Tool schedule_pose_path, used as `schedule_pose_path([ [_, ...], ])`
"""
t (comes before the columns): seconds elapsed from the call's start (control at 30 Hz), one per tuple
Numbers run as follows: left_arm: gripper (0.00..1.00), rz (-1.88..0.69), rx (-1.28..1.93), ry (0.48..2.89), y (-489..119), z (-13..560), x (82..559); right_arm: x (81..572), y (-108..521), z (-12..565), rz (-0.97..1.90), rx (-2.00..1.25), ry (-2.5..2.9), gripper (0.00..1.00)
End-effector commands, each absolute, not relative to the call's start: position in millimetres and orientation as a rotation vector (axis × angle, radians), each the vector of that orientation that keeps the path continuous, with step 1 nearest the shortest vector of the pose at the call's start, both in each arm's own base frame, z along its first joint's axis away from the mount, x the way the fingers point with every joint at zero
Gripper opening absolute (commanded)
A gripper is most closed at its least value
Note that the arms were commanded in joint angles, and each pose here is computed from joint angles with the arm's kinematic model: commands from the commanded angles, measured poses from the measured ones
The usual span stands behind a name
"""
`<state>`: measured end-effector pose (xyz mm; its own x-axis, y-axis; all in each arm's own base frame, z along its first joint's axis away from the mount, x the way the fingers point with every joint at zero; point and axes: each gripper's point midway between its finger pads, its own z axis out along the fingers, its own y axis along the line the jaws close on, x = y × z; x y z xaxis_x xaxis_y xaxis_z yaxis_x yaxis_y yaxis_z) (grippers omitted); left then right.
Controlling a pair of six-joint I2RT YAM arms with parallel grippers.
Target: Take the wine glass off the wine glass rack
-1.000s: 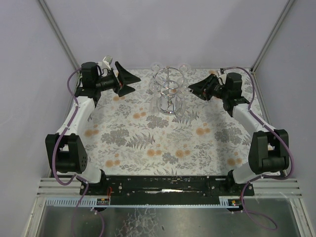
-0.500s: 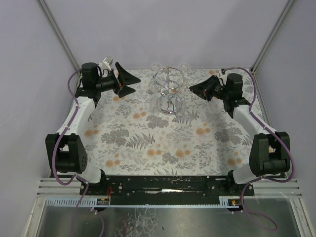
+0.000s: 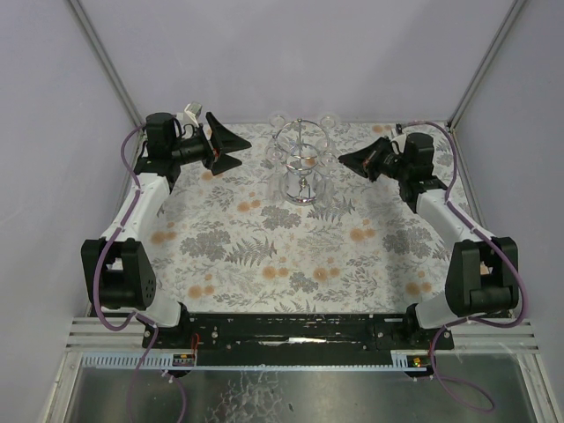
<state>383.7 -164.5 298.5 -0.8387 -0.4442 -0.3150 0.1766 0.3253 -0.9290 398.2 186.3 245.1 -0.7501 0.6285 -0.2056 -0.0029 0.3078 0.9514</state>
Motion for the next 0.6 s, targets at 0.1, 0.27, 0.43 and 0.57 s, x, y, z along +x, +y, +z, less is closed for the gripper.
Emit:
schedule_pose_path([
  [0.1, 1.0, -1.566, -0.157, 2.023, -165, 311, 378, 389, 177, 290, 1.465, 0.489, 1.877, 0.0],
  [0.27, 1.0, -1.568, -0.156, 2.023, -165, 311, 377, 384, 172, 297, 1.469, 0.494, 1.855, 0.0],
  [0.43, 1.0, -1.574, -0.156, 2.02, -166, 313, 377, 382, 174, 294, 1.482, 0.491, 1.868, 0.0],
  [0.57, 1.0, -1.584, -0.15, 2.01, -166, 319, 374, 378, 174, 288, 1.487, 0.497, 1.881, 0.0],
])
